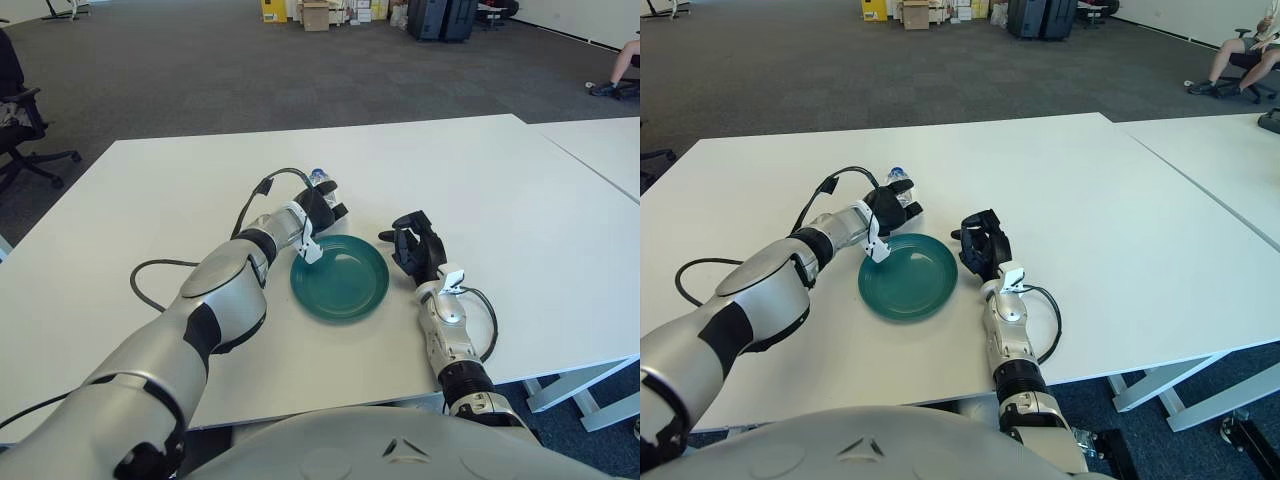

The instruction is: Put the bottle into the plate.

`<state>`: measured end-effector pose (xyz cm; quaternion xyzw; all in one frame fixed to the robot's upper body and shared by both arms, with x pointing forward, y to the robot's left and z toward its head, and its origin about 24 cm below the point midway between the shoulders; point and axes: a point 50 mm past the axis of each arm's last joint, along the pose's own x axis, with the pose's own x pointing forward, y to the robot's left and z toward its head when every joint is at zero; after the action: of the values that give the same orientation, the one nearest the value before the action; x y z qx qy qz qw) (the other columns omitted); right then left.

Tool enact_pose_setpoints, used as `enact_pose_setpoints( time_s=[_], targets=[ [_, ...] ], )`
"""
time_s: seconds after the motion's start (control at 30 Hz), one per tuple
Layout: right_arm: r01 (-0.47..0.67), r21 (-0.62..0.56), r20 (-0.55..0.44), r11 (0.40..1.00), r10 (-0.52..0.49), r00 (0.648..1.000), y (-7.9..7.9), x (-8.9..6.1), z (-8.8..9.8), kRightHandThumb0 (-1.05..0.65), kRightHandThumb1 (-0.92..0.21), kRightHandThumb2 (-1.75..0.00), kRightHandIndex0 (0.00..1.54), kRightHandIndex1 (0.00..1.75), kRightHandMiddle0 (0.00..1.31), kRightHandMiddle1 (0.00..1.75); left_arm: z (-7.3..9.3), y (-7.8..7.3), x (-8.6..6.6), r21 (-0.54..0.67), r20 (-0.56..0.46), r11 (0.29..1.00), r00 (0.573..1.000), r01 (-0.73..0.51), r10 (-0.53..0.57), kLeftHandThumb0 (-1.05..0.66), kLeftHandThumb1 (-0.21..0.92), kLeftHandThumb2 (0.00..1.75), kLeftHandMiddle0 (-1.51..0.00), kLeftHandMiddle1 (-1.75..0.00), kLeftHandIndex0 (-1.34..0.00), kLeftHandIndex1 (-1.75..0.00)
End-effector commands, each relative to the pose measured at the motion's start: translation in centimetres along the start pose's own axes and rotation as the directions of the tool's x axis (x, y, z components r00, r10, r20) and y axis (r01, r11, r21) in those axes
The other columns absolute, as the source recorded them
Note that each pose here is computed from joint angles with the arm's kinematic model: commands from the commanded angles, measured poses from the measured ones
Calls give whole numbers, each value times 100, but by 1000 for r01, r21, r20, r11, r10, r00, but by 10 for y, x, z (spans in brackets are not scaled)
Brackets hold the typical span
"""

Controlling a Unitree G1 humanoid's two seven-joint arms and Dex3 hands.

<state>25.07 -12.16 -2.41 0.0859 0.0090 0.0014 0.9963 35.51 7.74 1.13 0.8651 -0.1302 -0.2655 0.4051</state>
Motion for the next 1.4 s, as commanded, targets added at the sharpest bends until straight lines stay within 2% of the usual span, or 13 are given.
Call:
enact_pose_setpoints(
  time_s=[0.0,0.1,0.17,0.3,0.5,0.83,1.0,1.37],
  targets=[
    [36,15,-97,999,-34,995,-7,-15,-20,-36,-80,-65,46,118,29,171,1,-18,-6,-29,1,996,996,85,-85,-36,43,92,-24,-2,0,-78],
    [31,15,-94,999,-29,995,-8,-15,-19,-36,-80,-64,48,119,30,170,1,-24,-9,-53,-7,993,994,105,-105,-29,40,98,-27,-2,0,-86],
    [27,13,-94,1000,-26,995,-8,-15,-19,-36,-80,-64,48,119,30,170,-7,-15,-6,-105,-27,992,997,69,-72,-26,39,102,-29,-3,0,-92],
    [27,10,-97,1000,-26,995,-8,-15,-21,-36,-81,-64,49,119,30,170,-10,-26,-10,-163,-57,981,992,102,-113,-23,39,106,-34,-5,-1,-102],
    [25,11,-102,1000,-24,995,-9,-15,-22,-36,-81,-63,50,120,30,169,-18,-29,-12,-258,-101,959,984,116,-146,-13,37,116,-39,-7,-5,-108],
    [10,25,-103,1000,-7,995,-8,-15,-23,-36,-80,-62,48,119,32,167,-31,-31,-14,-339,-154,932,969,130,-191,5,31,135,-40,-7,-4,-107],
    [3,33,-110,999,1,994,-8,-14,-23,-36,-82,-59,46,117,33,166,-36,-31,-15,-355,-167,925,964,136,-206,9,28,137,-38,-6,-2,-106],
    [-26,10,-119,1000,27,993,-5,-9,-23,-36,-84,-55,44,116,32,165,-60,-37,-22,-411,-221,899,941,150,-258,18,22,144,-37,-5,-2,-103]
  ],
)
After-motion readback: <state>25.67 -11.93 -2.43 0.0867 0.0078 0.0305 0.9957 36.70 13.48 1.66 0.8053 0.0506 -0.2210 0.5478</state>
